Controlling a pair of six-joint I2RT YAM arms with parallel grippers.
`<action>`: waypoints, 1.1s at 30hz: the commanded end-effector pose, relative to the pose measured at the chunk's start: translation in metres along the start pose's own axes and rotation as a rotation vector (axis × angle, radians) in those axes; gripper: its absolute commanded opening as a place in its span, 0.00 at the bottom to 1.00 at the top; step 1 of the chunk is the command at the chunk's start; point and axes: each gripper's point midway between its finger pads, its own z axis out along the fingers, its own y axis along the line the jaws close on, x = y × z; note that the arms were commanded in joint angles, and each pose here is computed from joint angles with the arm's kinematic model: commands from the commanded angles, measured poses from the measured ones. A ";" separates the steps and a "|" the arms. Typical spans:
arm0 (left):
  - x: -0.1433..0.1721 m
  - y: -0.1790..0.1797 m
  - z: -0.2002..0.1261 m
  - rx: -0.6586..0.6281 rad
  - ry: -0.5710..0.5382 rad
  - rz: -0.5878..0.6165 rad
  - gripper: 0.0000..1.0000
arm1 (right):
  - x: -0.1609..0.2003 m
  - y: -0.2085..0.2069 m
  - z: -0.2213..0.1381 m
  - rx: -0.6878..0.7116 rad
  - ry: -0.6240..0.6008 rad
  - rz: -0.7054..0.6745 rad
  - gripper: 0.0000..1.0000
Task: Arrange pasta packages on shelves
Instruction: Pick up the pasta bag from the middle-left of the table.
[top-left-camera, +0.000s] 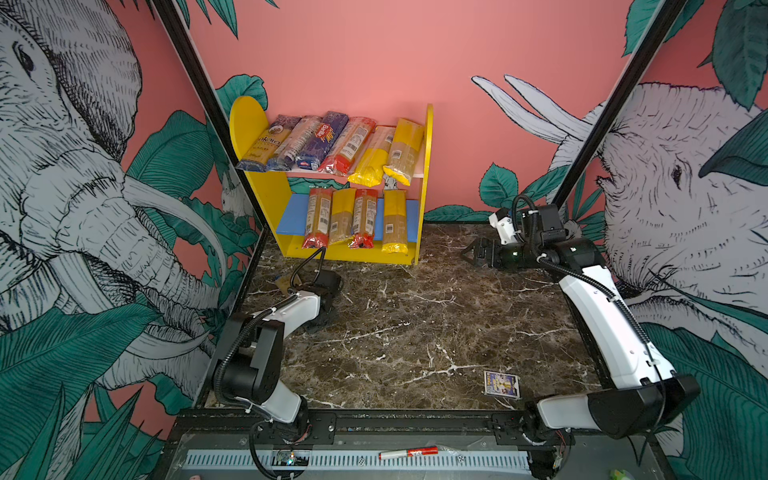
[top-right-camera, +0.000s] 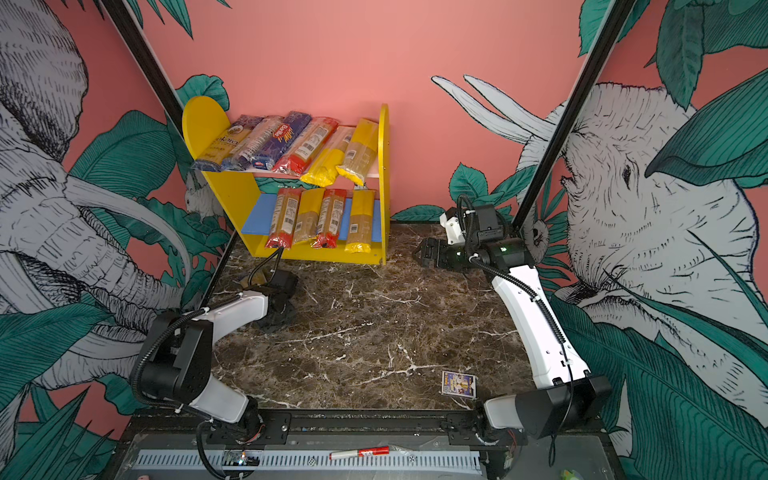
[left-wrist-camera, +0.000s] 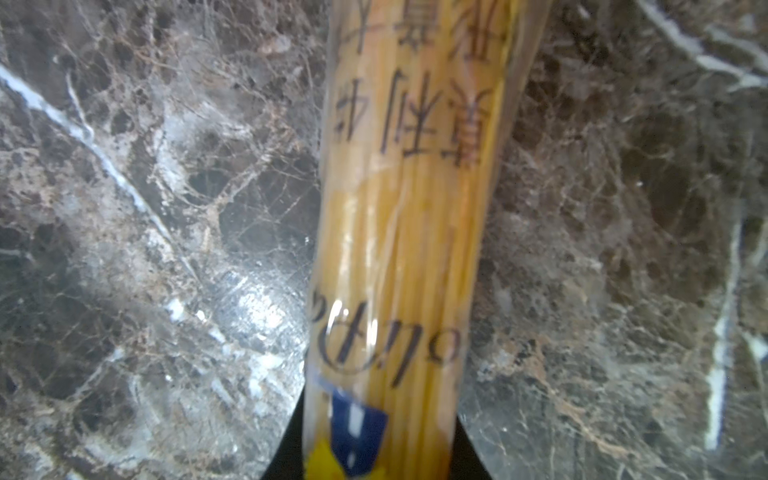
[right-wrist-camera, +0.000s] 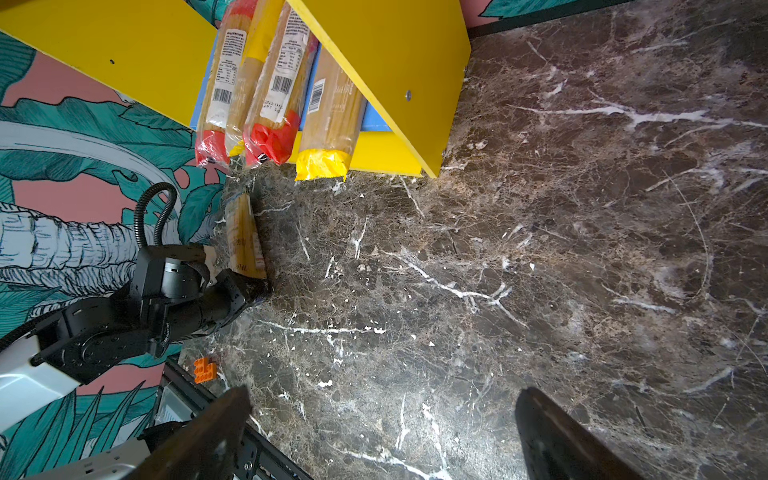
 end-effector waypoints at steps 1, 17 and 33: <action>0.030 0.029 0.003 -0.050 0.099 0.011 0.00 | -0.005 0.004 -0.008 -0.013 -0.024 -0.024 0.99; -0.036 0.015 -0.069 0.106 -0.184 0.140 0.00 | -0.004 0.016 -0.009 -0.076 -0.015 -0.043 0.99; -0.070 0.020 -0.123 0.140 -0.336 0.203 0.00 | -0.010 0.018 -0.009 -0.079 -0.032 -0.049 0.99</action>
